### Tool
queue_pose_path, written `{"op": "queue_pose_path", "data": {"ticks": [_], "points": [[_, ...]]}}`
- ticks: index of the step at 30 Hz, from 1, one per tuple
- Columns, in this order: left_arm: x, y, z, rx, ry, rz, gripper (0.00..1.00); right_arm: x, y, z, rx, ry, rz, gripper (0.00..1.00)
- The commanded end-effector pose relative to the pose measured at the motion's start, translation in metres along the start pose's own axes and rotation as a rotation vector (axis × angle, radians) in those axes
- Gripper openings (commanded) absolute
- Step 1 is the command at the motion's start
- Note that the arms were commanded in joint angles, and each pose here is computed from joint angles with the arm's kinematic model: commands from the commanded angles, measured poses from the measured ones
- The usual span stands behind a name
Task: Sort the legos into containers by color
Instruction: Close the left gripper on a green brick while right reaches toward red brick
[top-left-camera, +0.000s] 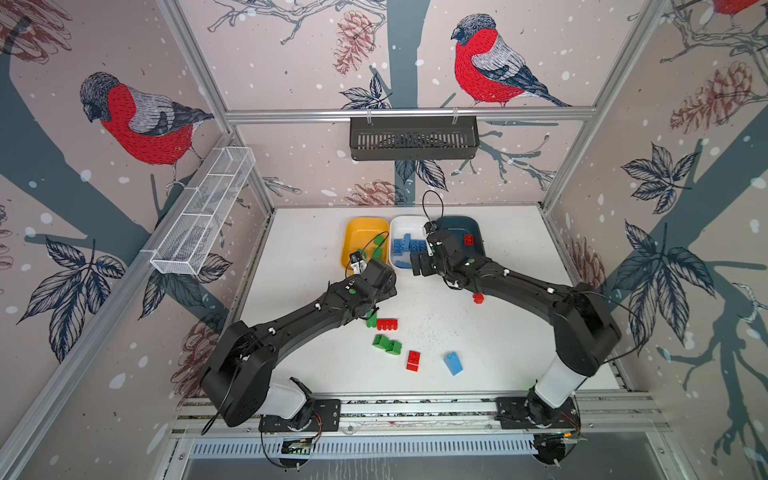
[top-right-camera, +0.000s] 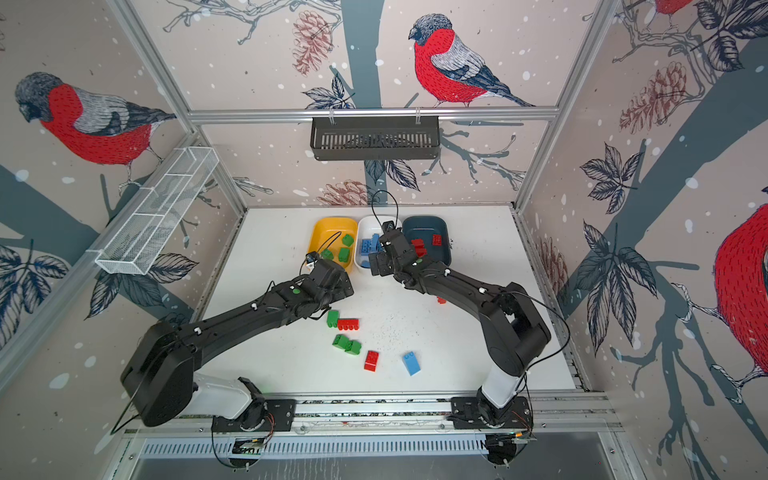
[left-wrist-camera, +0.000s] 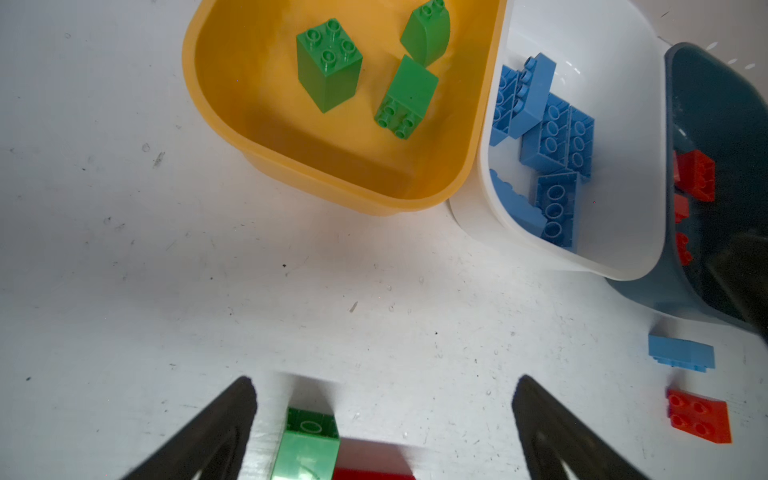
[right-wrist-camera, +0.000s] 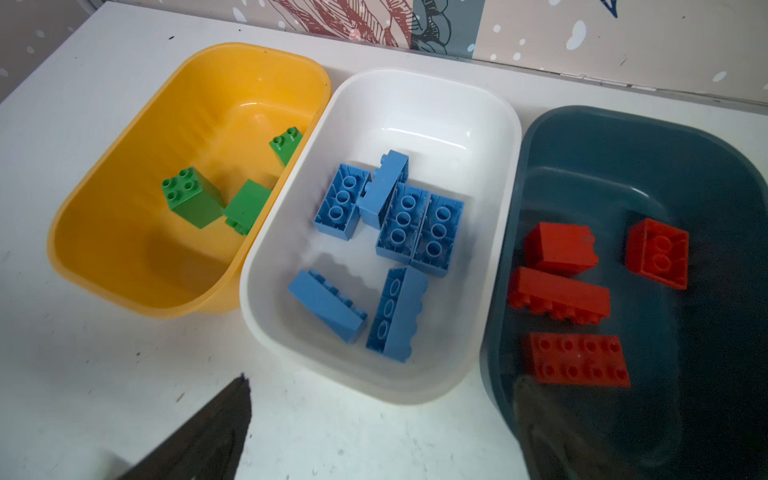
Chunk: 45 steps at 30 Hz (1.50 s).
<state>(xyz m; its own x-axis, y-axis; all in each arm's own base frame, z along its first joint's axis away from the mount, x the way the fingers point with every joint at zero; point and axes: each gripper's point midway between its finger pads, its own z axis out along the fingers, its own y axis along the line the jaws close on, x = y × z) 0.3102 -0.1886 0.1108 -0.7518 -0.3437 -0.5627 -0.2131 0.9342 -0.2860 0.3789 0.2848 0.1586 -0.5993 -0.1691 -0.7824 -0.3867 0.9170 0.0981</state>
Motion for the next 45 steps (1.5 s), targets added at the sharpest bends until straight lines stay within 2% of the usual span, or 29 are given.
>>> {"op": "queue_pose_path", "data": {"ticks": [1,5,9,13,21,30,40,45], "points": [[0.012,0.012,0.003,-0.056,0.050,0.014,0.97,-0.014,0.006,-0.022,-0.063,-0.105,0.061,1.00],[0.021,0.024,0.007,-0.113,0.087,0.012,0.96,-0.023,-0.005,-0.052,-0.068,-0.232,0.150,0.99],[0.032,0.039,0.011,-0.163,0.120,0.051,0.95,-0.028,-0.016,-0.072,-0.058,-0.310,0.188,0.99],[0.045,0.043,0.016,-0.147,0.177,0.133,0.94,-0.033,-0.037,-0.084,0.012,-0.313,0.236,1.00],[0.071,0.045,0.026,-0.116,0.279,0.210,0.87,-0.026,-0.055,-0.088,-0.026,-0.315,0.312,0.99],[0.082,0.045,0.034,-0.111,0.330,0.243,0.70,-0.024,-0.052,-0.087,-0.063,-0.319,0.311,0.99],[0.086,0.046,0.041,-0.122,0.341,0.258,0.56,-0.024,-0.020,-0.087,-0.215,-0.297,0.158,0.99],[0.087,0.043,0.046,-0.105,0.334,0.256,0.50,-0.016,-0.011,-0.078,-0.241,-0.258,0.116,1.00]]}}
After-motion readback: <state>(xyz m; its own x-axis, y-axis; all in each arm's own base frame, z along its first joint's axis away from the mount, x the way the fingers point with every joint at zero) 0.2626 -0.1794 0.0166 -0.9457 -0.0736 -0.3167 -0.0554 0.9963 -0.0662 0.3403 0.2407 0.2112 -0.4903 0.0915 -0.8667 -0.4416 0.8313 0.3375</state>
